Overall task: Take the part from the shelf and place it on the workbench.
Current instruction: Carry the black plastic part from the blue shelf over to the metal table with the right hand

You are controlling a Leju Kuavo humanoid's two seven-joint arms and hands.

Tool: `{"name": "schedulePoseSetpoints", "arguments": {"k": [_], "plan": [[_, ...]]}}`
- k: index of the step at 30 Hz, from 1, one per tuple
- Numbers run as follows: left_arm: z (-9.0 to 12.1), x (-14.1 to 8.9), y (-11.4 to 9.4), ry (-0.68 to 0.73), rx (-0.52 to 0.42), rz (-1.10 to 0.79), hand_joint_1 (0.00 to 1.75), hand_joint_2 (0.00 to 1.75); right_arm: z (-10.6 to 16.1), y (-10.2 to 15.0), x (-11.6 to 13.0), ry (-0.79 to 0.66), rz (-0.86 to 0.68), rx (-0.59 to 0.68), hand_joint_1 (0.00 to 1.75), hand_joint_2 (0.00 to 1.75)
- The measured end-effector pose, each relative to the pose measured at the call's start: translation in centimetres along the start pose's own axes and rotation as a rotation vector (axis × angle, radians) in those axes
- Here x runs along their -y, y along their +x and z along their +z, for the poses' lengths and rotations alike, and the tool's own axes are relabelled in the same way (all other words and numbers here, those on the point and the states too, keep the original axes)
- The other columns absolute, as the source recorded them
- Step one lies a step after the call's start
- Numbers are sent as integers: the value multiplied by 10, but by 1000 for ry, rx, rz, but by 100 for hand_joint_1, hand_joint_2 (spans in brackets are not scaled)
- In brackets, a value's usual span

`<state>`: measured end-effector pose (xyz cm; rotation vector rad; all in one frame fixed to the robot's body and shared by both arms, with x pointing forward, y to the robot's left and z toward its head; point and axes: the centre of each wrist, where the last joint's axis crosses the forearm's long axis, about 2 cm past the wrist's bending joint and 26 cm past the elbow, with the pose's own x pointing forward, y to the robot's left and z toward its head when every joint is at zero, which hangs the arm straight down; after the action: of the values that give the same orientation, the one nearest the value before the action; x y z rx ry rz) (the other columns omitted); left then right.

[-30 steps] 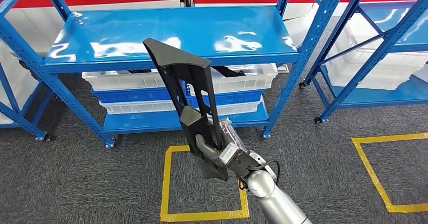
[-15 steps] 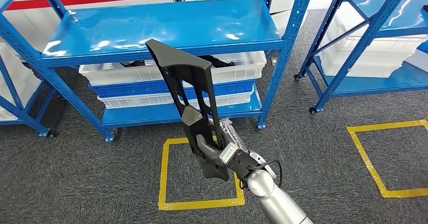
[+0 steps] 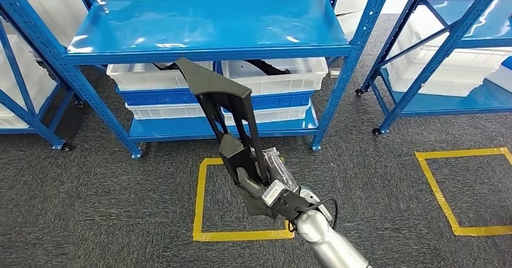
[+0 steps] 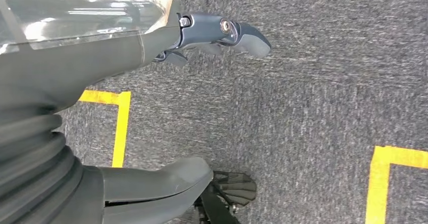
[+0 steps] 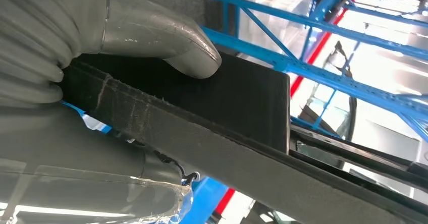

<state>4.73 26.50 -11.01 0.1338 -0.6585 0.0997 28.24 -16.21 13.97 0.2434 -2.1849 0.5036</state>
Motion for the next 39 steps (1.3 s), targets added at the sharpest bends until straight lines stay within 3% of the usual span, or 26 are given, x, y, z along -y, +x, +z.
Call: {"name": "schedulePoseSetpoints", "arguments": {"k": [27,39], "plan": [[-1,0,1,7,19,-13,0,175,1,4,-9,27,16,5,175,175],[-1,-2,1,-15,25,-64,0,175,30,0,-15,21,18,-33,175,175]]}}
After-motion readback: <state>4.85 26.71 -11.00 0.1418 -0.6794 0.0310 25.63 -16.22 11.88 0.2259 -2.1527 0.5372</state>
